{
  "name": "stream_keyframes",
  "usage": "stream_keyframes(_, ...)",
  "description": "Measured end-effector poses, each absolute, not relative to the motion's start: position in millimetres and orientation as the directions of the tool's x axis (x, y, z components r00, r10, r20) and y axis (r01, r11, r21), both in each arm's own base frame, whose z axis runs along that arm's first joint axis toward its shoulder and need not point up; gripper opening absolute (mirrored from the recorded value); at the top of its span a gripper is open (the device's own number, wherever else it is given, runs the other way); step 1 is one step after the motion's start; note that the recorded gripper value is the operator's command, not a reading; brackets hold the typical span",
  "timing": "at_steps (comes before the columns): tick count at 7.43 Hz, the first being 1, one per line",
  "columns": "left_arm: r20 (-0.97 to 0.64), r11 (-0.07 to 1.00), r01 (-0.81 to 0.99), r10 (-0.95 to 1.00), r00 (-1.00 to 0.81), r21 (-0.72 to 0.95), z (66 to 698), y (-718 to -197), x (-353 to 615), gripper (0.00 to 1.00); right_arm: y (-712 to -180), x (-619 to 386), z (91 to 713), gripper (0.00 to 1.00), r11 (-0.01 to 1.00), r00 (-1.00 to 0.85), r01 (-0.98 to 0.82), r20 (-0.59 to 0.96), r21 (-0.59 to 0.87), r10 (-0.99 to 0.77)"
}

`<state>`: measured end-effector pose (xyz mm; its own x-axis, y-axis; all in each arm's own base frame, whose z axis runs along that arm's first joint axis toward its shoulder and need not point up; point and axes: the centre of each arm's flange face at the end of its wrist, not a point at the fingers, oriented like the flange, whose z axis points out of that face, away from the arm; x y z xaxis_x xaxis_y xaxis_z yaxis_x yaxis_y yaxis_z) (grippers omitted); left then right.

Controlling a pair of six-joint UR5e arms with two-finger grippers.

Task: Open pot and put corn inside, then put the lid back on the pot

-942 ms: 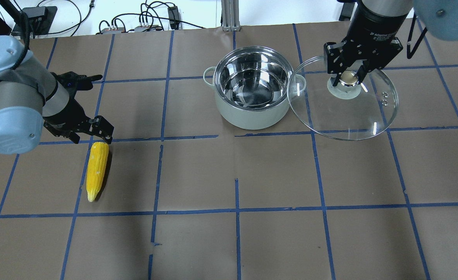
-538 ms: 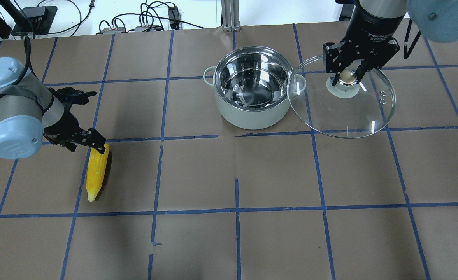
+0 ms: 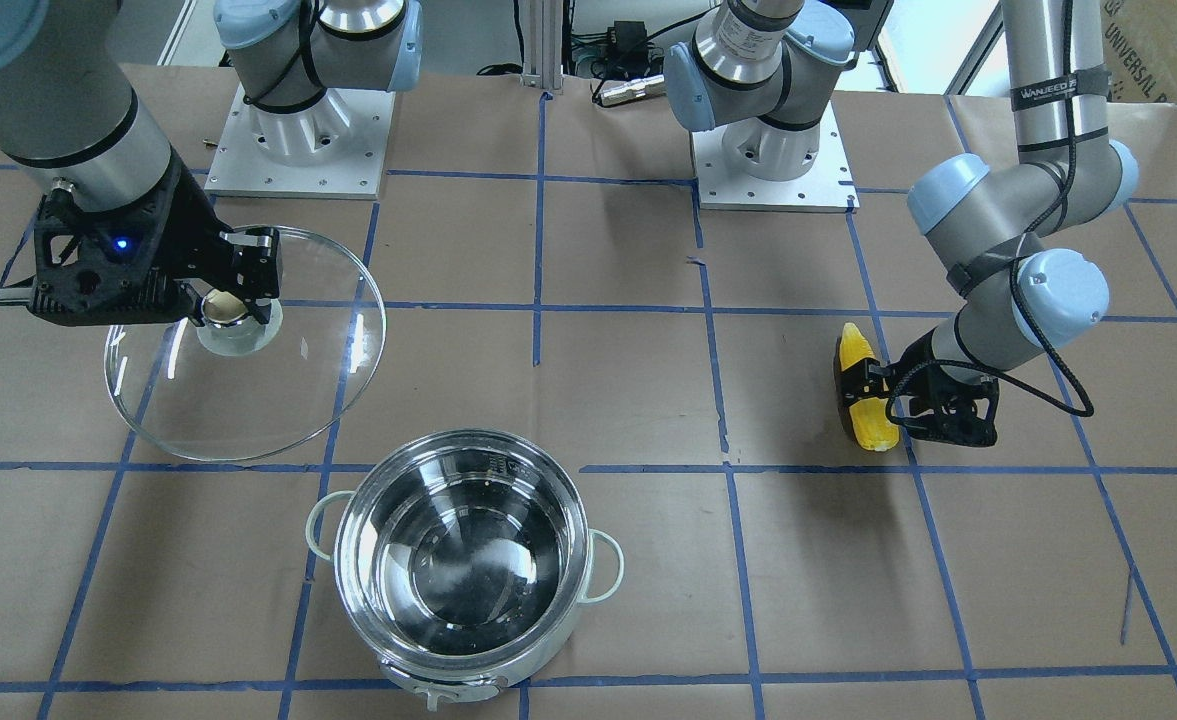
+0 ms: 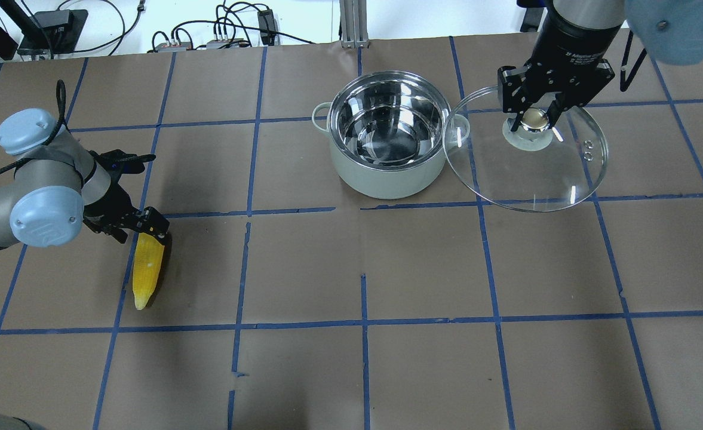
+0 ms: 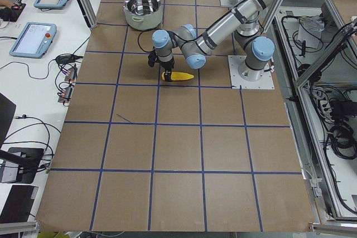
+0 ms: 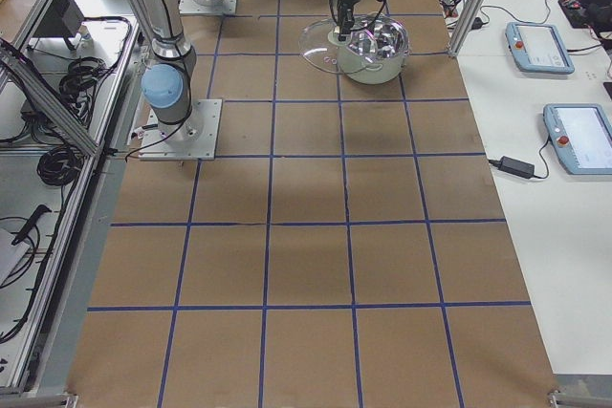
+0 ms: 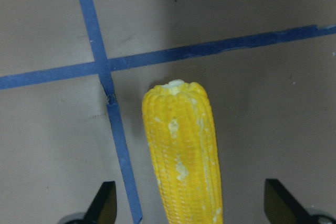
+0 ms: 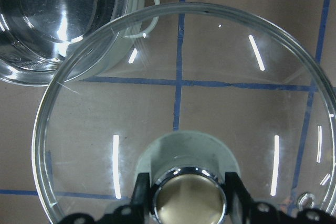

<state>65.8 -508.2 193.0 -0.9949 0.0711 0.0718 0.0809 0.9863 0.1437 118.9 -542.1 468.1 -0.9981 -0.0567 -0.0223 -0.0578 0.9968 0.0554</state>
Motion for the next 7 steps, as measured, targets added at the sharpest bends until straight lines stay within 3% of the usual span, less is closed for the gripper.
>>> stream_keyframes(1, 0.065, 0.987, 0.053, 0.043, -0.997, 0.152, 190, -509, 64, 0.24, -542, 119, 468, 0.27, 0.997, -0.998, -0.058, -0.022, 0.054, -0.057)
stream_keyframes(2, 0.062, 0.987, 0.041, 0.032, -0.998, 0.158, 188, -509, 65, 0.11, -543, 119, 468, 0.27, 0.997, -0.998, -0.058, -0.022, 0.054, -0.057)
stream_keyframes(7, 0.027, 0.993, 0.055, 0.052, -0.998, 0.104, 229, -532, 41, 0.1, -544, 116, 468, 0.27, 0.997, -0.998, -0.054, -0.021, 0.048, -0.053)
